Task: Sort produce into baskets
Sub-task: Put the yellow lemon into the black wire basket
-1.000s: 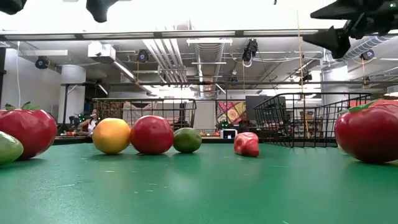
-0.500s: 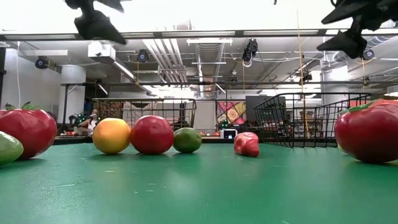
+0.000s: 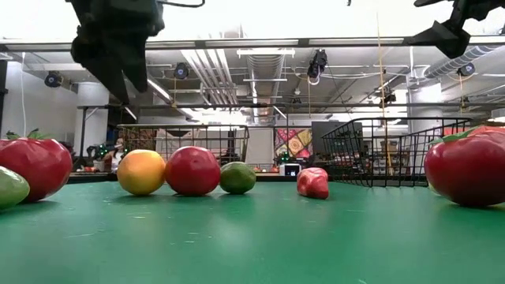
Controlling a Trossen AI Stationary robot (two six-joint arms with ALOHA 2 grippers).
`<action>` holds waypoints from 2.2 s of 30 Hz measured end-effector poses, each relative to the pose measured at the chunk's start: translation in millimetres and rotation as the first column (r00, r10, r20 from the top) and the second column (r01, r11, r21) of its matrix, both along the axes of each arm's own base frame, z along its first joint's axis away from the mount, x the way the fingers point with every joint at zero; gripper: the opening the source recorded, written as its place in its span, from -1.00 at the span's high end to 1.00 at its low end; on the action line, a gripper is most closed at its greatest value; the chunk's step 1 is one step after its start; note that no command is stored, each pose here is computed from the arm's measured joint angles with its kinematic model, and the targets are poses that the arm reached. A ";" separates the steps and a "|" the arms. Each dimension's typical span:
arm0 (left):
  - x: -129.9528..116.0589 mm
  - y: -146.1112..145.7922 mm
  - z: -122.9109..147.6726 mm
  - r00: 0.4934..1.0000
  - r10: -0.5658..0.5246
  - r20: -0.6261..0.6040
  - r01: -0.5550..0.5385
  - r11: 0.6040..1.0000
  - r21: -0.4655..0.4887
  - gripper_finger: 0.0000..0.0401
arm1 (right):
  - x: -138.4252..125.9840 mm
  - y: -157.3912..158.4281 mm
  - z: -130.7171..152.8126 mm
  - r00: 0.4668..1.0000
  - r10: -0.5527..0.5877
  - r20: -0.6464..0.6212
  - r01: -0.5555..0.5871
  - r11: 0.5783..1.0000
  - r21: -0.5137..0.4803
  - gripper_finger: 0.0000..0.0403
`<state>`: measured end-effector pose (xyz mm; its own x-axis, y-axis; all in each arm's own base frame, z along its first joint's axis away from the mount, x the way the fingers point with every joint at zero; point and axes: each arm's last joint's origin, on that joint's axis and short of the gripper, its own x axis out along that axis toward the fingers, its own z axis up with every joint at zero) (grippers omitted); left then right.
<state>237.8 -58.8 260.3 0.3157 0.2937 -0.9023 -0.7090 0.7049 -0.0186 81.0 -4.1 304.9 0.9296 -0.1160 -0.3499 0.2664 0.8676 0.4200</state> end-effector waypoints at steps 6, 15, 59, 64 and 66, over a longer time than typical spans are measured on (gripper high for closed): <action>11.7 -3.7 -14.5 0.999 0.024 -0.045 -0.024 1.000 0.000 -0.73 | 2.3 0.0 -0.7 1.000 0.000 -0.011 0.000 1.000 -0.001 -0.62; 36.1 -11.5 -21.5 0.996 0.009 -0.084 -0.009 1.000 -0.002 -0.73 | 4.7 0.4 -1.6 1.000 0.012 -0.024 -0.012 1.000 0.015 -0.62; 59.4 -20.3 -89.1 0.962 0.020 -0.272 -0.023 1.000 -0.007 -0.24 | 6.3 2.2 -3.1 0.997 0.070 -0.038 -0.069 0.997 0.039 -0.62; 59.5 -20.2 -89.0 0.962 0.018 -0.271 -0.021 1.000 -0.008 -0.10 | 6.3 2.2 -3.1 0.997 0.073 -0.038 -0.071 0.997 0.032 -0.62; 59.6 -20.2 -89.0 0.962 0.018 -0.271 -0.021 1.000 -0.008 -0.03 | 6.3 2.2 -3.1 0.997 0.073 -0.038 -0.071 0.997 0.032 -0.62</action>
